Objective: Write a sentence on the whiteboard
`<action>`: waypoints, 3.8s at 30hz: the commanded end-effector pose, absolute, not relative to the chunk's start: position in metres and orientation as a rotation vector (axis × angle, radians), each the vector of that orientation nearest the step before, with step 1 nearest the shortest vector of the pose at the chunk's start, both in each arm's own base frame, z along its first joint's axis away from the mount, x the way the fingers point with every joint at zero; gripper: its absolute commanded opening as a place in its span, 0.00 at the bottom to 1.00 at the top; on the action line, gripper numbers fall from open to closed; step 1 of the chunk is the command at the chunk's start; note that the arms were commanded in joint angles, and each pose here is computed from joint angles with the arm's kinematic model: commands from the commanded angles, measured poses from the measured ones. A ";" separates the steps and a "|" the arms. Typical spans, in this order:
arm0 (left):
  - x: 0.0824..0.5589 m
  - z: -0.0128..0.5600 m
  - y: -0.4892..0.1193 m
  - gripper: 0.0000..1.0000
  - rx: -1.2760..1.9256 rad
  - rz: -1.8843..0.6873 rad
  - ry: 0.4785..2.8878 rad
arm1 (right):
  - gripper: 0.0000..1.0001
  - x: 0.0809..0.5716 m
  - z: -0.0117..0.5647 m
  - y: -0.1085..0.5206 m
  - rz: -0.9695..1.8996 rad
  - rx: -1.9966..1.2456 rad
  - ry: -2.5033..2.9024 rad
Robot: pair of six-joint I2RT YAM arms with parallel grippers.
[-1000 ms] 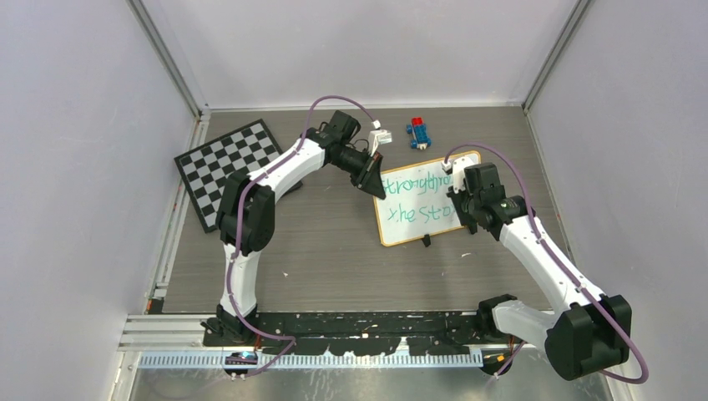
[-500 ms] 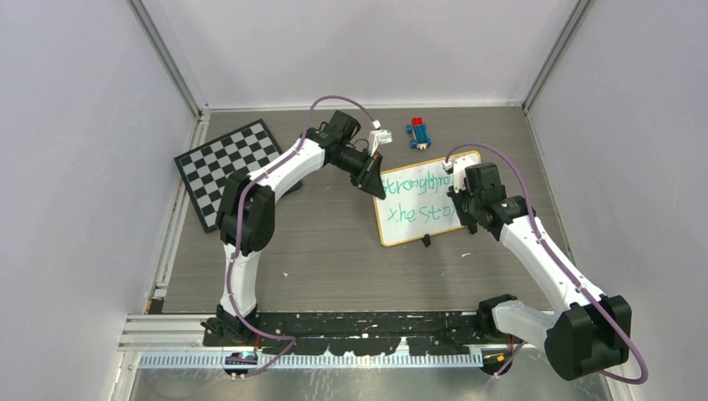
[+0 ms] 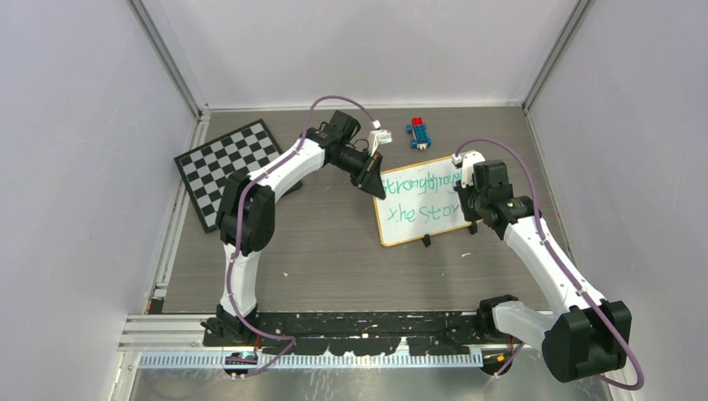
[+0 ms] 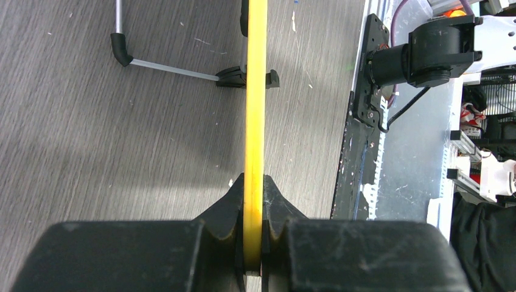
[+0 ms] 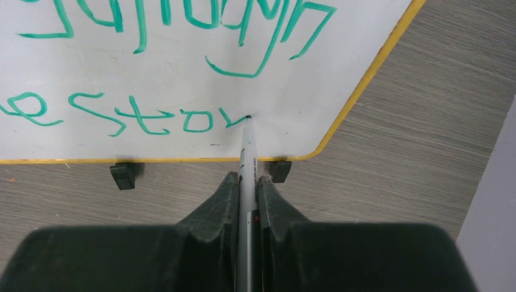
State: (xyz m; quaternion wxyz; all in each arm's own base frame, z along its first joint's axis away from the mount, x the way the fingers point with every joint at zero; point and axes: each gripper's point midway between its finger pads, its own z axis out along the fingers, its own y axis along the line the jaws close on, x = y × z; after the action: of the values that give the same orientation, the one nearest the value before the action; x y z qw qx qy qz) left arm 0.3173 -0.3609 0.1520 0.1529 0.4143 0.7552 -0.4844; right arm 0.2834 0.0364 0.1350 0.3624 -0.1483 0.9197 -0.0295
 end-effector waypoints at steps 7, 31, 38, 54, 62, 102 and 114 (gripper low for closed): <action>0.325 0.164 -0.365 0.00 1.206 -1.365 2.108 | 0.00 0.304 0.163 0.035 -0.048 -0.310 2.262; 0.326 0.162 -0.365 0.00 1.205 -1.361 2.110 | 0.00 0.295 0.144 0.028 -0.083 -0.350 2.335; 0.326 0.163 -0.366 0.00 1.203 -1.368 2.109 | 0.00 0.285 0.137 0.034 -0.032 -0.403 2.370; 0.327 0.166 -0.367 0.00 1.201 -1.368 2.104 | 0.00 0.302 0.162 0.035 -0.044 -0.357 2.286; 0.326 0.165 -0.365 0.00 1.203 -1.361 2.107 | 0.00 0.310 0.173 0.032 -0.060 -0.330 2.256; 0.326 0.165 -0.365 0.00 1.202 -1.361 2.107 | 0.00 0.313 0.179 0.023 -0.113 -0.335 2.252; 0.326 0.162 -0.365 0.00 1.204 -1.358 2.112 | 0.00 0.306 0.163 0.011 -0.187 -0.347 2.295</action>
State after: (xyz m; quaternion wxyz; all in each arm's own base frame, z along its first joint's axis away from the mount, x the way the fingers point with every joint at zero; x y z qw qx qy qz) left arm 0.3180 -0.3611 0.1524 0.1541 0.4156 0.7547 -0.4837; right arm 0.2985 0.0171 0.1502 0.3669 -0.1432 0.9174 -0.0562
